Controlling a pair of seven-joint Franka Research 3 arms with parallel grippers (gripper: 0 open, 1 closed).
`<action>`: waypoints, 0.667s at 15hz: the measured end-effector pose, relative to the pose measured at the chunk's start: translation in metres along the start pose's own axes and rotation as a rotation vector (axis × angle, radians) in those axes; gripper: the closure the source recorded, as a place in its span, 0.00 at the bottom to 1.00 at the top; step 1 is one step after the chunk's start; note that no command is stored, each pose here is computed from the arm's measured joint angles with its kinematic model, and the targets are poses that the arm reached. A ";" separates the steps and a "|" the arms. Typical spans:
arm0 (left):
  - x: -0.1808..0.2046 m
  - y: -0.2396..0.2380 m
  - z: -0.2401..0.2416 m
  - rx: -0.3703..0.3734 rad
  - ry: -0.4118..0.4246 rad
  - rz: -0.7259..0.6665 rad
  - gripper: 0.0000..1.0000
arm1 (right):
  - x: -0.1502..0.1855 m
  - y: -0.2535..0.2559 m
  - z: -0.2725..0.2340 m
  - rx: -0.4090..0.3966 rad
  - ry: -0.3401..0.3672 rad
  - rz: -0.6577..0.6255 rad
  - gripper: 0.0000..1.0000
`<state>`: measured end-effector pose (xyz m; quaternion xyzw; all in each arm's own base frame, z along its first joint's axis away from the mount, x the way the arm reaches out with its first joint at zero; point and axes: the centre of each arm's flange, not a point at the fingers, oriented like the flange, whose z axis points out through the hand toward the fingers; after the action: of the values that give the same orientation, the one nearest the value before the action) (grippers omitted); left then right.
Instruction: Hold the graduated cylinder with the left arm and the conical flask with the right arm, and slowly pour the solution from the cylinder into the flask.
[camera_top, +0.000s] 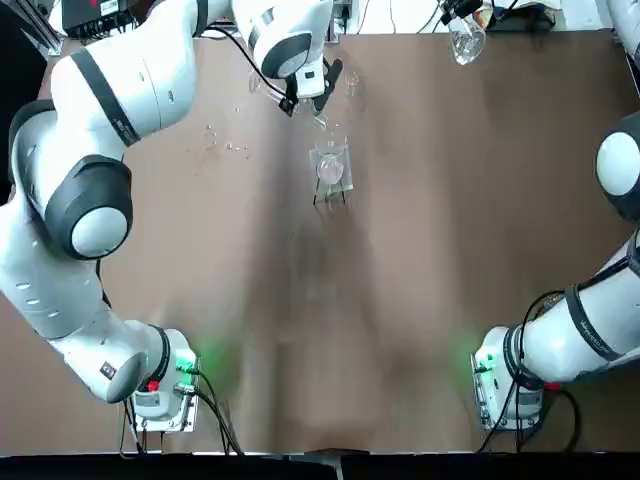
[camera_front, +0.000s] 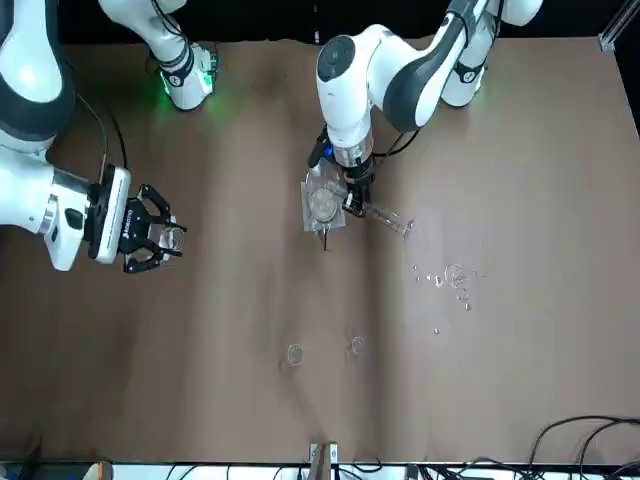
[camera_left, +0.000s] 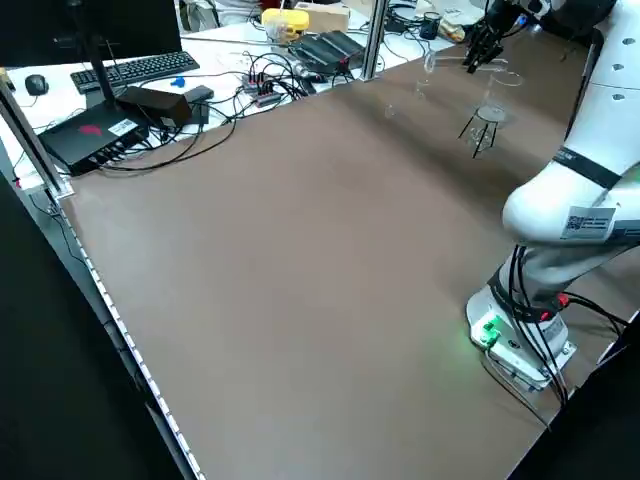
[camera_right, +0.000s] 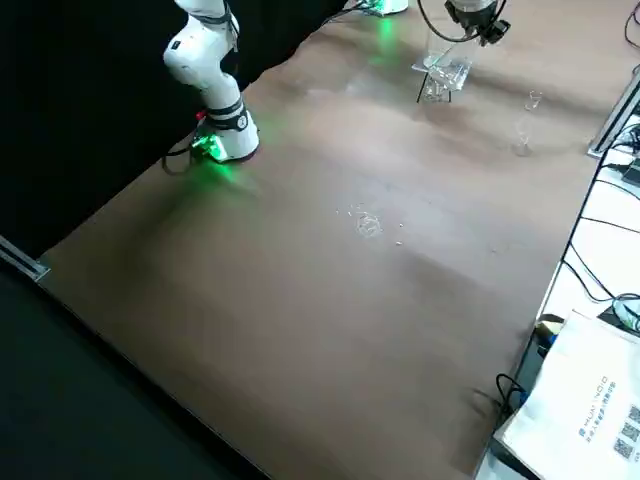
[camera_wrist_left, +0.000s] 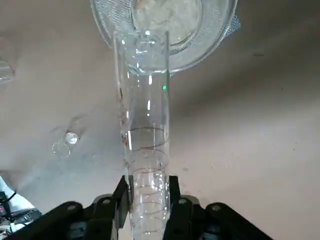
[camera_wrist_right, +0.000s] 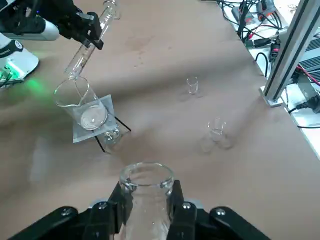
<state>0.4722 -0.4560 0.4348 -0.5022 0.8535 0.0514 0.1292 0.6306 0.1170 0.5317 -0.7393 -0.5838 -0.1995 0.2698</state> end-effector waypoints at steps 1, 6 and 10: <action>0.002 0.000 -0.001 0.002 -0.004 0.003 0.66 | -0.001 0.001 -0.001 -0.002 0.000 0.002 0.61; 0.004 0.001 -0.001 0.012 -0.038 0.019 0.66 | -0.005 0.002 -0.004 -0.006 -0.003 0.001 0.61; 0.005 0.003 -0.001 0.018 -0.074 0.036 0.66 | -0.009 0.004 -0.008 -0.009 -0.003 0.000 0.61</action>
<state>0.4674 -0.4593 0.4346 -0.4833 0.8575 0.0647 0.1642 0.6323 0.1046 0.5313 -0.7408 -0.5832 -0.2013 0.2656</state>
